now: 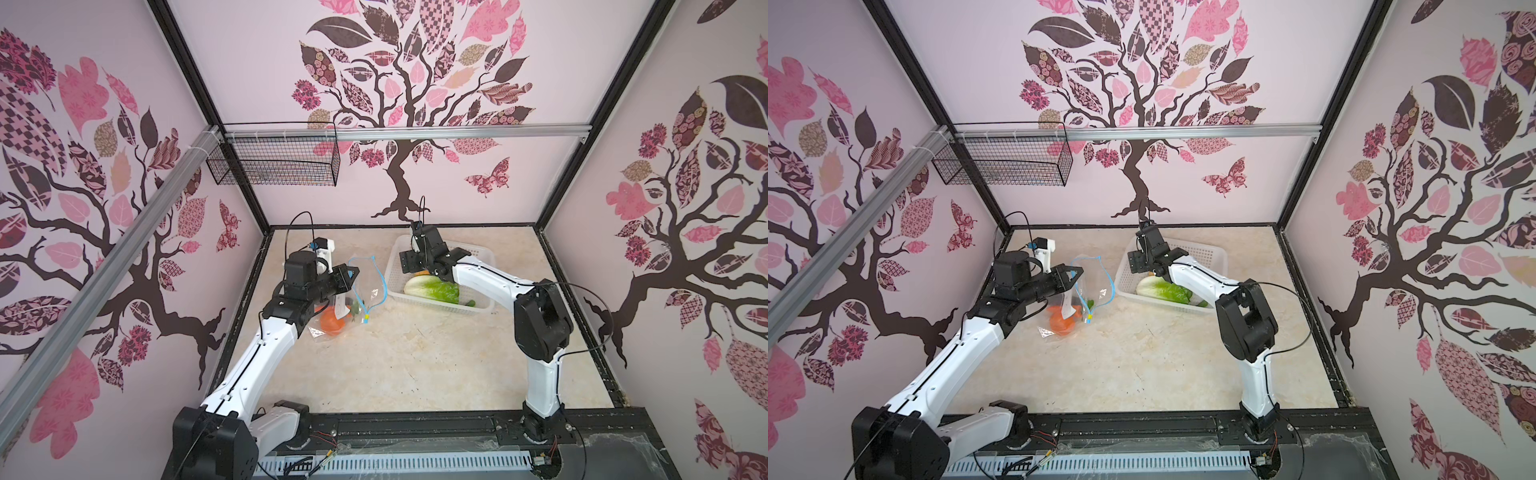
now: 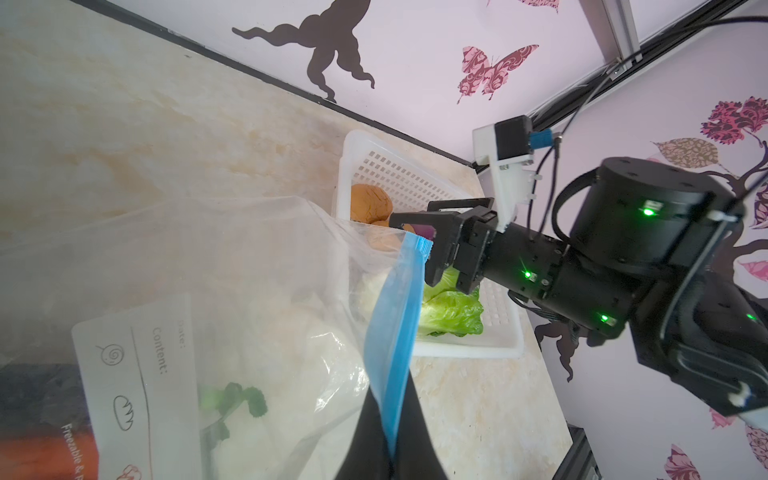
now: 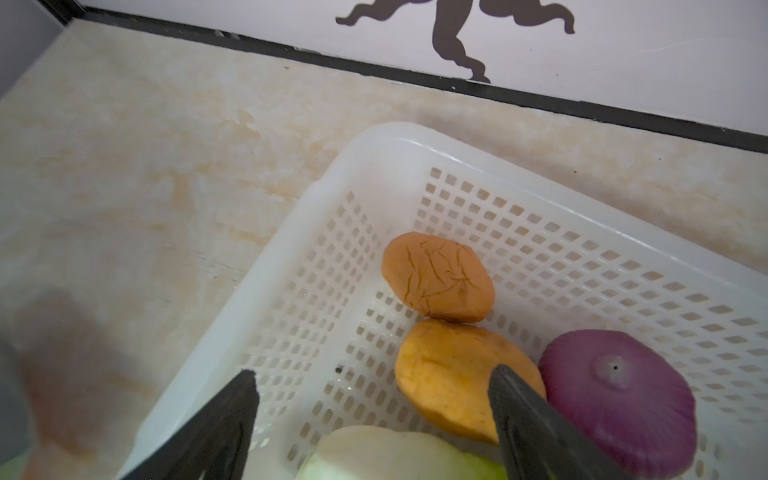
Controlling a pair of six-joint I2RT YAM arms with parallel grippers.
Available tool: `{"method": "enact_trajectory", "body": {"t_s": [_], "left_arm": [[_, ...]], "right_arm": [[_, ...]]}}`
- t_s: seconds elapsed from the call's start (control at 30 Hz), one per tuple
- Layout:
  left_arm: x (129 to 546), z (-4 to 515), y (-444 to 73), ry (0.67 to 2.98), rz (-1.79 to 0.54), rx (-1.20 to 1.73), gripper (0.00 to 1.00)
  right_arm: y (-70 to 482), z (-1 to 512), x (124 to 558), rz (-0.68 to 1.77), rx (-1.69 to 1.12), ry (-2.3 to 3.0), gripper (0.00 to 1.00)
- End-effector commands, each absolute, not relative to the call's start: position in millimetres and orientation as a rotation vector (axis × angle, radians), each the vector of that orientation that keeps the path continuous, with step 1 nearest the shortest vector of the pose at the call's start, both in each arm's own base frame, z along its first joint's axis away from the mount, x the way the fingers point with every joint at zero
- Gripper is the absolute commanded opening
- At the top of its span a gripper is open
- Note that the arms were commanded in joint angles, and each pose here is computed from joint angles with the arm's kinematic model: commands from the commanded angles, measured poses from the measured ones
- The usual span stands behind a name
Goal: Place the food in the zip-top bag and seal the zipper
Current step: 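Move the right gripper to the basket and grasp the bread roll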
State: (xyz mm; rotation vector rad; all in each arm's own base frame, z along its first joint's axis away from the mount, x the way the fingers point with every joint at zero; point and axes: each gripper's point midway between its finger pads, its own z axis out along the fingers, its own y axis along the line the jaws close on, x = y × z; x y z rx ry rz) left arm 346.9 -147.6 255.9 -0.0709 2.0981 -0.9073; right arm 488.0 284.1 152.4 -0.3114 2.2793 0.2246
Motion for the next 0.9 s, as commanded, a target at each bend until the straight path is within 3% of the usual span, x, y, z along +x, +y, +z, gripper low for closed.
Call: {"method": "enact_trajectory", "body": {"t_s": [0.0,0.87], "left_arm": [[345,263,-146,2.077,-0.901,-0.053,0.0],[344,263,-147,2.078,-0.912,-0.054,0.0]], "right_arm": [[275,131,504,0.147,-0.311,2.335,0.9],[272,16,551,0.069,-0.228,2.526,0.9]]}}
